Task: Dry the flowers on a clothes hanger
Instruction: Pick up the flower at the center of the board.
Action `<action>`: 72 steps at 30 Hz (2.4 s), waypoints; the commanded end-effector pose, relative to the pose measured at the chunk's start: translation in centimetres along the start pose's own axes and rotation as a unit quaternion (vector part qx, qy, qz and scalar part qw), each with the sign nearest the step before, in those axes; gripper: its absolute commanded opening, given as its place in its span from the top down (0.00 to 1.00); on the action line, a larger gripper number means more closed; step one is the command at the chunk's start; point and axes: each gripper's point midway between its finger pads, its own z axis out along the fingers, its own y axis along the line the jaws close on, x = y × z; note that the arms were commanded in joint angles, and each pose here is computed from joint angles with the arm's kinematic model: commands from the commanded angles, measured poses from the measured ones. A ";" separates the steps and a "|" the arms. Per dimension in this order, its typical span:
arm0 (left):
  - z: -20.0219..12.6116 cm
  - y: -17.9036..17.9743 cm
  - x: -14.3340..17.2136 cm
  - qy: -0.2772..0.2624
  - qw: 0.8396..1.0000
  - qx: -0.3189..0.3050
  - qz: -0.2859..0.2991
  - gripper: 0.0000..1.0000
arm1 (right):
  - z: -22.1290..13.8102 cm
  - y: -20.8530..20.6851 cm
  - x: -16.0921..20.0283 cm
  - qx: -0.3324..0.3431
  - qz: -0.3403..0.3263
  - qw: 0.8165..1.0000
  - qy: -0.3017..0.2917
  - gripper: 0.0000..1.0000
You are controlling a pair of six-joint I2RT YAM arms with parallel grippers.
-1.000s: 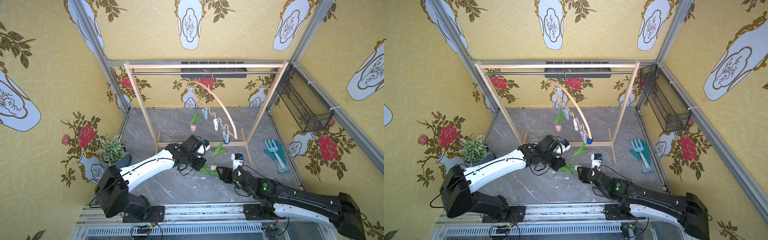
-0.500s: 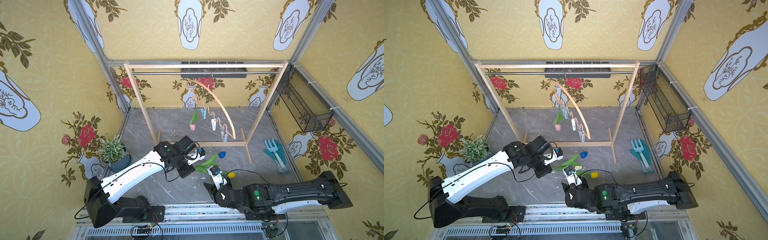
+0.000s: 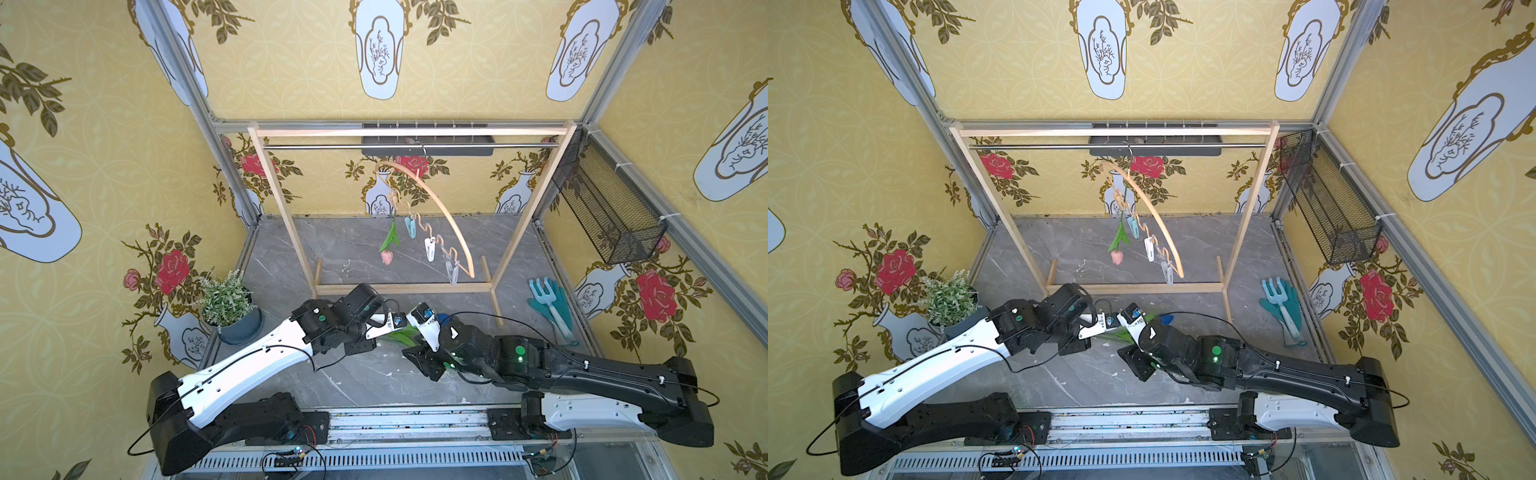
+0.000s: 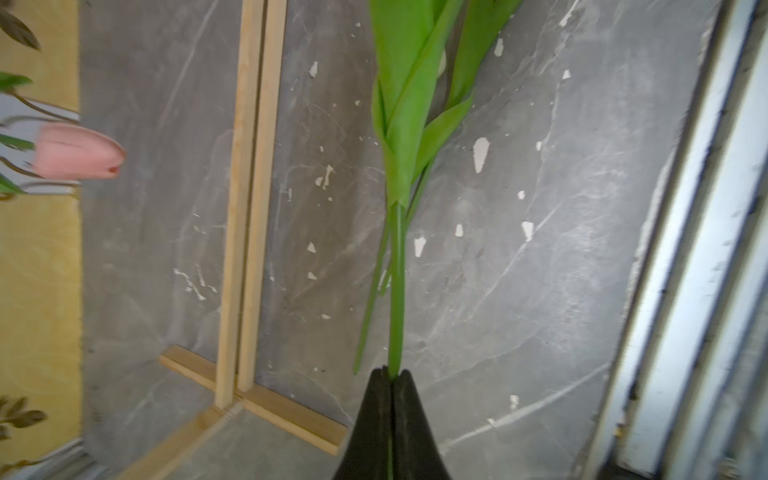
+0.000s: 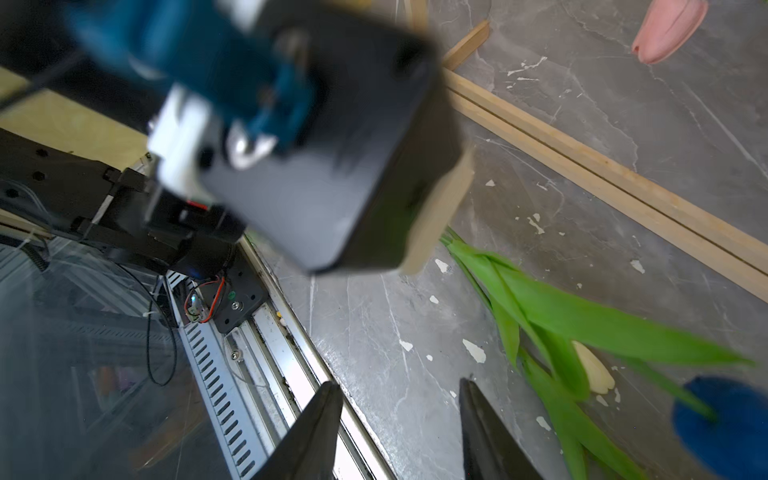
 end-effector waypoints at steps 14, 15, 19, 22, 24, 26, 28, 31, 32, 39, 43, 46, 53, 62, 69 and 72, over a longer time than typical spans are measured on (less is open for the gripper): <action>-2.1 2.3 -7.3 -0.265 0.905 -0.208 0.259 1.00 | -2.8 0.2 -4.2 -0.043 0.113 0.993 -0.007 0.54; -1.6 2.2 -7.2 -0.259 0.904 -0.207 0.270 1.00 | -3.1 -0.4 -4.3 -0.027 0.121 0.992 -0.006 0.54; -1.1 0.9 -7.0 -0.262 0.891 -0.201 0.312 1.00 | -3.8 -1.9 -3.6 0.014 0.138 0.990 0.005 0.52; -1.8 0.0 -7.6 -0.287 0.884 -0.193 0.315 1.00 | -2.5 -2.3 -1.7 0.030 0.149 0.987 0.050 0.54; -2.4 -0.6 -8.0 -0.304 0.875 -0.188 0.326 1.00 | -1.9 -2.4 -1.0 0.033 0.152 0.986 0.066 0.54; -2.4 -0.7 -8.2 -0.304 0.873 -0.187 0.333 1.00 | -1.7 -2.5 -0.9 0.026 0.159 0.984 0.072 0.54; -2.6 -1.0 -8.4 -0.308 0.869 -0.184 0.340 1.00 | -1.5 -2.7 -1.1 0.020 0.164 0.983 0.076 0.55; -2.6 -1.4 -8.6 -0.310 0.865 -0.176 0.352 1.00 | -1.0 -2.5 -1.1 0.009 0.161 0.983 0.082 0.57; -2.6 -1.5 -8.6 -0.310 0.865 -0.174 0.353 1.00 | -0.7 -2.3 -1.1 0.003 0.160 0.983 0.085 0.58; -2.5 -1.5 -8.8 -0.308 0.865 -0.171 0.358 1.00 | 0.2 -1.2 -0.6 -0.026 0.157 0.982 0.104 0.60; -2.2 -1.5 -8.6 -0.302 0.866 -0.168 0.361 1.00 | 0.2 -1.1 -0.5 -0.032 0.159 0.981 0.107 0.65; -2.1 -1.6 -8.5 -0.298 0.866 -0.167 0.364 1.00 | 0.4 -0.5 -0.1 -0.046 0.157 0.979 0.118 0.74; -2.0 -1.5 -8.4 -0.296 0.866 -0.169 0.366 1.00 | 0.4 -0.8 -0.2 -0.036 0.158 0.980 0.112 1.00; -5.5 4.6 -10.5 -0.338 0.875 -0.286 0.194 0.00 | 0.1 -2.3 0.2 0.001 0.168 0.981 0.094 1.00; -11.3 12.7 -8.4 -0.368 0.858 -0.314 -0.173 0.00 | 0.0 -4.7 3.3 0.044 0.208 0.974 0.081 1.00; -13.3 15.3 -6.6 -0.384 0.817 -0.319 -0.288 0.00 | 0.1 -5.4 4.8 0.056 0.225 0.969 0.081 1.00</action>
